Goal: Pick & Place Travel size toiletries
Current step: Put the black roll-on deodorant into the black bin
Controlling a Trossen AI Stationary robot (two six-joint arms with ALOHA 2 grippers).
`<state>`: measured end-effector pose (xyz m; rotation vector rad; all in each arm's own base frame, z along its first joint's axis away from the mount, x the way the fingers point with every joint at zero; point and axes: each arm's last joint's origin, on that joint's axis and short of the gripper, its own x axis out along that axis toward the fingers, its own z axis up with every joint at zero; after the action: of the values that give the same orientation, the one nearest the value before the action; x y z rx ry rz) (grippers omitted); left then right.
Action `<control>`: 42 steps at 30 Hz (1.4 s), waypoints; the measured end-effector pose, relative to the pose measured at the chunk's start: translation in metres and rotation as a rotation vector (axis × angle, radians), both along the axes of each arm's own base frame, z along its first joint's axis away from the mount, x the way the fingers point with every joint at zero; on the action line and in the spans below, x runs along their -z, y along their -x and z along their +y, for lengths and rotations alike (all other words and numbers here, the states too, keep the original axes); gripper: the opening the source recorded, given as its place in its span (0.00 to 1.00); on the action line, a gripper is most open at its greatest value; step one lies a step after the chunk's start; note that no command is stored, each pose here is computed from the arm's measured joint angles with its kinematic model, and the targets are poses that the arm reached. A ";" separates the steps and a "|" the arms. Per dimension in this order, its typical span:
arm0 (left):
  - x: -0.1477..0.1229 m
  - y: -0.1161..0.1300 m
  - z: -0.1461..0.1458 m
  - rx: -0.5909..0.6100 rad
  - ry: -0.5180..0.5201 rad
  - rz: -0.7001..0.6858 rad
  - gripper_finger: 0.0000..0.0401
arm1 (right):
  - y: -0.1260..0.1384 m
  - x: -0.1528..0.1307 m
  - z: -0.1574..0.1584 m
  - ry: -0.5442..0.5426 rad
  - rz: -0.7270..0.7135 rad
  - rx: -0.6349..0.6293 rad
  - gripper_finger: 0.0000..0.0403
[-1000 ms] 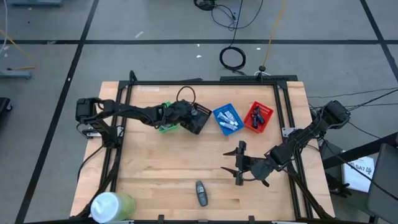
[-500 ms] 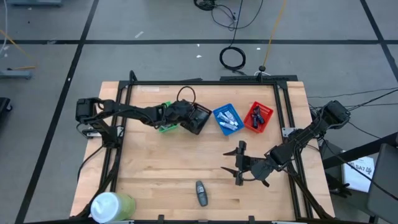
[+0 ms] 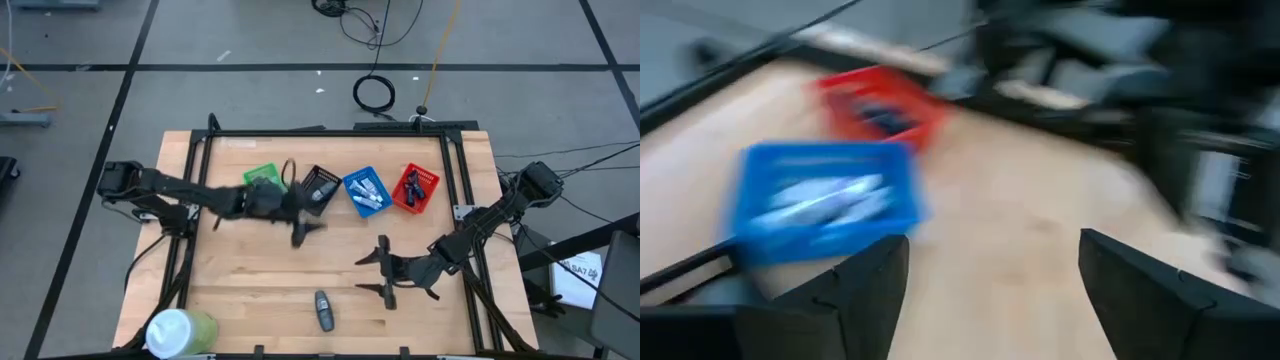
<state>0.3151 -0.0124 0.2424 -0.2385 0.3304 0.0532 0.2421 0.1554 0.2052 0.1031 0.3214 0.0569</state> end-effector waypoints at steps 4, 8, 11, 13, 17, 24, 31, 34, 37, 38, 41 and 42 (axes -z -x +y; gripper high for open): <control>0.002 0.006 -0.052 0.225 0.001 0.013 0.68 | 0.001 -0.002 0.004 -0.001 -0.019 -0.034 0.63; 0.030 0.014 -0.103 0.356 0.053 0.155 0.69 | 0.001 -0.002 0.004 0.011 -0.021 -0.038 0.64; 0.052 0.018 -0.139 0.442 0.053 0.199 0.70 | 0.001 -0.002 0.003 0.012 -0.020 -0.037 0.64; 0.069 0.019 -0.159 0.491 0.048 0.208 0.70 | 0.001 -0.002 0.003 0.012 -0.021 -0.035 0.64; 0.100 0.016 -0.185 0.577 0.159 0.222 0.67 | 0.000 -0.002 0.003 0.012 -0.023 -0.036 0.64; 0.139 -0.012 -0.206 0.629 0.264 0.315 0.57 | 0.000 -0.003 0.002 0.032 -0.032 -0.040 0.64; 0.138 -0.053 -0.197 0.605 0.130 0.323 0.46 | -0.001 -0.003 0.001 0.031 -0.035 -0.034 0.64; 0.126 -0.067 -0.185 0.502 0.028 0.263 0.42 | -0.001 -0.003 0.001 0.048 -0.038 -0.040 0.64; 0.114 -0.079 -0.167 0.343 -0.048 0.210 0.39 | -0.001 -0.003 0.001 0.062 -0.038 -0.043 0.64; 0.112 -0.081 -0.159 0.289 -0.074 0.208 0.39 | -0.001 -0.003 0.001 0.070 -0.038 -0.046 0.64; 0.109 -0.088 -0.141 0.201 -0.090 0.201 0.37 | 0.000 -0.001 0.001 0.087 -0.021 -0.053 0.64; 0.108 -0.088 -0.135 0.201 -0.086 0.221 0.37 | 0.000 -0.001 0.001 0.091 -0.013 -0.053 0.64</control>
<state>0.4027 -0.1478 0.1348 -0.1129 0.5695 -0.1052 0.2419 0.1569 0.2058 0.0041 0.3132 0.0954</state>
